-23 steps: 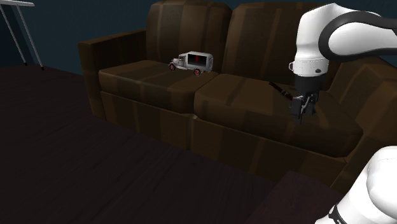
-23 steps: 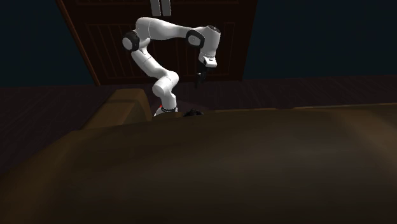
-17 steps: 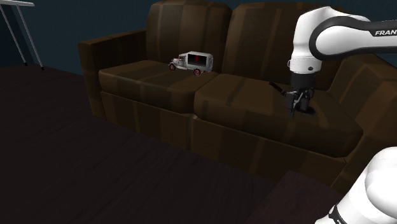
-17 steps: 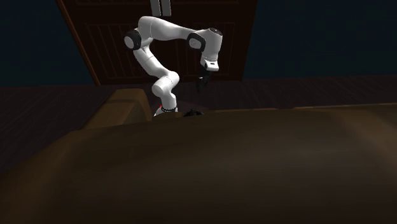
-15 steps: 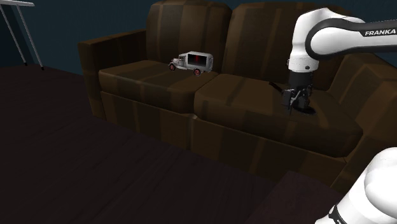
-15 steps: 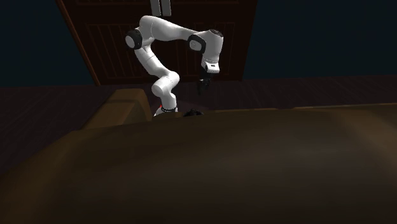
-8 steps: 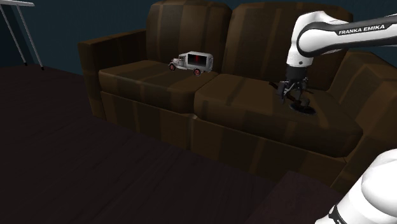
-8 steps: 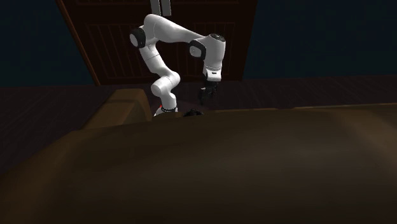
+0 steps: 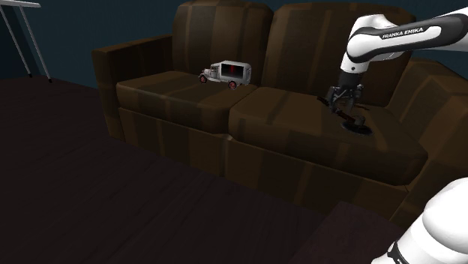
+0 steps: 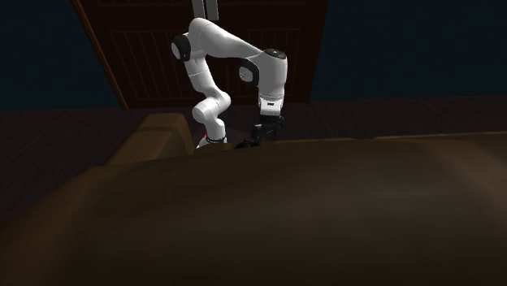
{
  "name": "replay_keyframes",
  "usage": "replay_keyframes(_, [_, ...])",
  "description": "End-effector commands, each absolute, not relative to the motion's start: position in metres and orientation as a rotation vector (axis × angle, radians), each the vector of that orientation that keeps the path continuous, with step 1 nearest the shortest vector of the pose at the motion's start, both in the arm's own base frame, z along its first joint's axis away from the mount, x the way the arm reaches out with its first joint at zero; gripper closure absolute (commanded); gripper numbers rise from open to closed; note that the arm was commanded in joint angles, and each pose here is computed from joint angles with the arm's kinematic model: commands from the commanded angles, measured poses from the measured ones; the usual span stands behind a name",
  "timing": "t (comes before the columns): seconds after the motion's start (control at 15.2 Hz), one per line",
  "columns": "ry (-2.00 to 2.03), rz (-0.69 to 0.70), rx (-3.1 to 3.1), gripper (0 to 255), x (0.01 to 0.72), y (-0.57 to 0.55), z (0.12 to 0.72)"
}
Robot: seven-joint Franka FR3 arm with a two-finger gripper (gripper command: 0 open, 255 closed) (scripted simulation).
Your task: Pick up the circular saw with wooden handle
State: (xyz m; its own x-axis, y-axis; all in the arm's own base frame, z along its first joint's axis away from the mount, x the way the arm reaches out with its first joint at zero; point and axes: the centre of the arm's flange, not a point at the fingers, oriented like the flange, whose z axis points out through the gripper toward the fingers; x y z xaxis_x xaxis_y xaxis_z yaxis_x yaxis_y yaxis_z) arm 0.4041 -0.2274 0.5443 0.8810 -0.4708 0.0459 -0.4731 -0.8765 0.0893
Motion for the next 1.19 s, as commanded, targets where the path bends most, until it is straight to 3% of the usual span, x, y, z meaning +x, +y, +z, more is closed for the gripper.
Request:
replay_keyframes(0.0, [-0.806,0.069,2.936,0,0.409,-0.254,0.547])
replay_keyframes(0.26, [-0.925,0.133,2.903,0,0.417,-0.303,0.552])
replay_keyframes(0.92, [-0.925,0.133,2.903,0,0.417,-0.303,0.512])
replay_keyframes(0.99, [-0.925,0.133,2.903,255,0.417,-0.303,0.511])
replay_keyframes(1.12, [-0.925,0.133,2.903,255,0.417,-0.303,0.511])
